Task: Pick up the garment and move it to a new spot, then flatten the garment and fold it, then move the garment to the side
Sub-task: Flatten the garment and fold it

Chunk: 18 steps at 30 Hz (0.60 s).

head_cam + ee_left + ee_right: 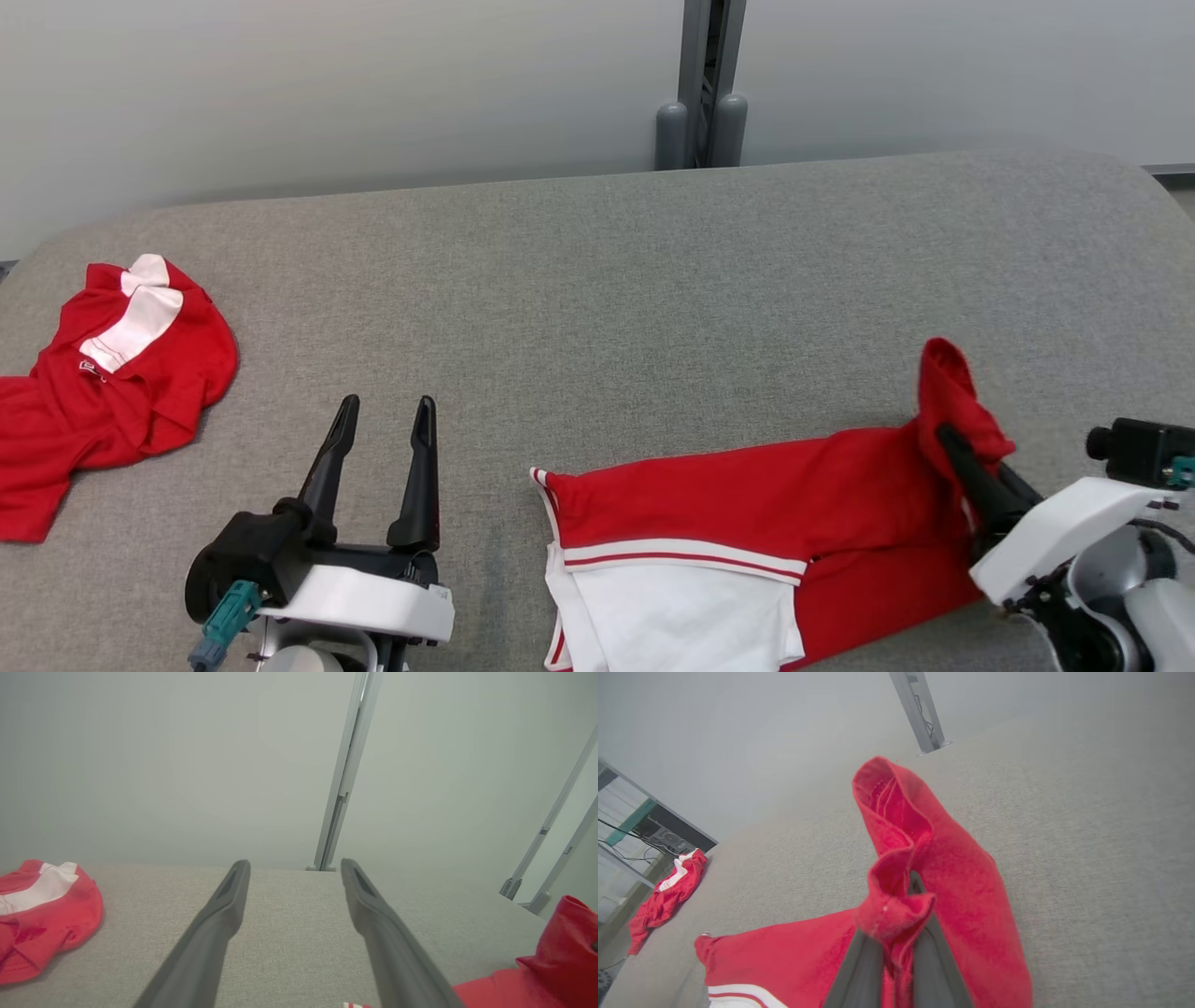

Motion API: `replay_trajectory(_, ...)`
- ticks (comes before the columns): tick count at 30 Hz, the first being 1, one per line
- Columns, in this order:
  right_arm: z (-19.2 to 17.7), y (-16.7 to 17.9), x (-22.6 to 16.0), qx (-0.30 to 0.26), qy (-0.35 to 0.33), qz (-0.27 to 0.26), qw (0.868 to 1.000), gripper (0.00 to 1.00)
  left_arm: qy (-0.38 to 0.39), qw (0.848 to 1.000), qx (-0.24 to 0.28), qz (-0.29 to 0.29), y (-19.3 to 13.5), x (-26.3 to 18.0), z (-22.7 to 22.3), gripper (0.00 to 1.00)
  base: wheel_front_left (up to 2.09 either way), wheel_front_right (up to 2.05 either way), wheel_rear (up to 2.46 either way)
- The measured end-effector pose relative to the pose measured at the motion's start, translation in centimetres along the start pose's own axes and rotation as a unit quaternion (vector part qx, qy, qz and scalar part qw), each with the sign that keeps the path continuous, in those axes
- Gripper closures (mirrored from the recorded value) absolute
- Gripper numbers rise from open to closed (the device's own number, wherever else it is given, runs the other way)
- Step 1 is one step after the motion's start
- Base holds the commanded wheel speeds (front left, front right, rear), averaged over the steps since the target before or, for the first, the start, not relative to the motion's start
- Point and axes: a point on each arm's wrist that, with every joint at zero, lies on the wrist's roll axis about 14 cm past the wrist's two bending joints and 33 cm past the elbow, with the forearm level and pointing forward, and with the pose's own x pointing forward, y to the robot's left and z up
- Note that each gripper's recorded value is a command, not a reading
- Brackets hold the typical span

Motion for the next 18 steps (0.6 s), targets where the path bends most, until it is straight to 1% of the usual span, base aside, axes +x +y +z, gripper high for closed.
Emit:
replay_trajectory(3,-0.5,3.0,0.1,0.037,0.009,0.033,0.999,1.00,-0.001,1.000,0.000,-0.002,-0.1,0.0,0.0,0.00,0.00,0.00,0.00)
replay_trajectory(6,-1.4,6.3,0.2,0.074,0.020,0.069,0.995,1.00,0.000,1.000,0.000,0.000,0.0,0.0,0.0,0.00,0.00,0.00,0.00)
replay_trajectory(9,-2.1,9.2,0.3,0.116,0.031,0.098,0.988,1.00,-0.002,1.000,0.001,0.005,0.3,-0.1,0.1,0.00,0.00,0.00,0.00)
replay_trajectory(13,-3.9,13.3,-0.3,0.144,0.070,0.145,0.977,1.00,-0.004,1.000,0.003,0.015,1.0,-0.4,0.3,0.00,0.00,0.00,0.00)
replay_trajectory(16,-4.9,14.5,-0.6,0.152,0.087,0.160,0.971,1.00,-0.005,1.000,0.004,0.022,1.4,-0.6,0.4,0.00,0.00,0.00,0.00)
replay_trajectory(18,-5.6,15.4,-0.8,0.168,0.097,0.171,0.966,1.00,-0.005,1.000,0.004,0.026,1.7,-0.8,0.4,0.00,0.00,0.00,0.00)
